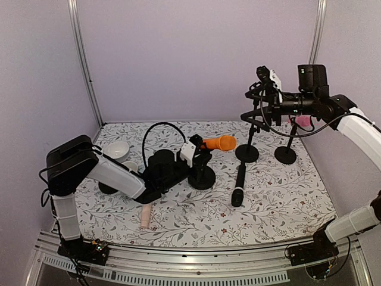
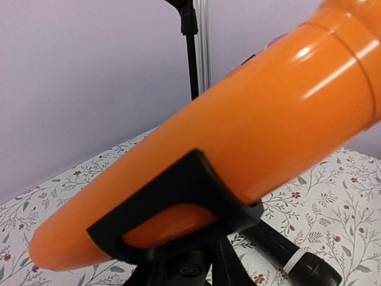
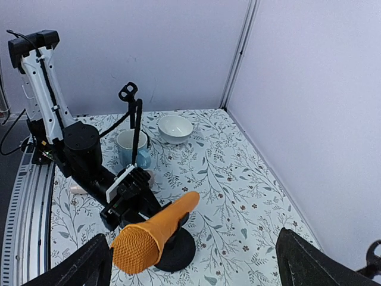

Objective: Attach the microphones to the stand

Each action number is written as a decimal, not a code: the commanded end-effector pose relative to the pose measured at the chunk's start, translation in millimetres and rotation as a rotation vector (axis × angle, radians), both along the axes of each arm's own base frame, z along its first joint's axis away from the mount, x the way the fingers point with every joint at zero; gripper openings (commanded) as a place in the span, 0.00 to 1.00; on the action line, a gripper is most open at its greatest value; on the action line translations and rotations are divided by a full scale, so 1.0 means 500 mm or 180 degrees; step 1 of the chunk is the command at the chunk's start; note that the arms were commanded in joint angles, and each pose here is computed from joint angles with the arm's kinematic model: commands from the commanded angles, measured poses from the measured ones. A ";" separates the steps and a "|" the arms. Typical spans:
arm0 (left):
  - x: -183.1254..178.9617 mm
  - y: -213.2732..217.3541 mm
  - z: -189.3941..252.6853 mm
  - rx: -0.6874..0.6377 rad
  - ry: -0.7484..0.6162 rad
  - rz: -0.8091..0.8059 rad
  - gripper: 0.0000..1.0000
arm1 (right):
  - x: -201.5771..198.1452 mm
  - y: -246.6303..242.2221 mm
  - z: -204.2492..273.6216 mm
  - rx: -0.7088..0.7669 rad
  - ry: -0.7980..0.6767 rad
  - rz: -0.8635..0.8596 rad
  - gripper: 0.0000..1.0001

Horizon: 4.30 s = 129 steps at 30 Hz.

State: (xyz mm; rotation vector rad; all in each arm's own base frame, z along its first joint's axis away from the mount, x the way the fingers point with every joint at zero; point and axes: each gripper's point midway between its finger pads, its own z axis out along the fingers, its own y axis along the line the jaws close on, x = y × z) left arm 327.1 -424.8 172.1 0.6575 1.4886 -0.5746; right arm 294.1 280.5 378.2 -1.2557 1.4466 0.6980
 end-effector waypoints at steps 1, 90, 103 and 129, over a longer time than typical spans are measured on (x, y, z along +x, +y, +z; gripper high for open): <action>0.060 -0.012 0.113 -0.0399 -0.0491 -0.0223 0.00 | -0.050 -0.065 -0.083 0.0075 0.0518 0.0145 0.97; -0.059 -0.026 0.169 -0.0380 0.0103 -0.0199 0.55 | 0.406 -0.216 -0.178 0.0830 0.0542 -0.1377 0.63; -0.080 -0.033 0.172 -0.0349 0.0132 -0.0240 0.55 | 0.437 -0.198 -0.161 0.0959 0.0269 -0.1384 0.25; -0.099 0.003 0.189 -0.0296 0.0171 -0.0119 0.58 | 0.268 -0.204 0.106 0.0951 -0.0466 -0.1054 0.00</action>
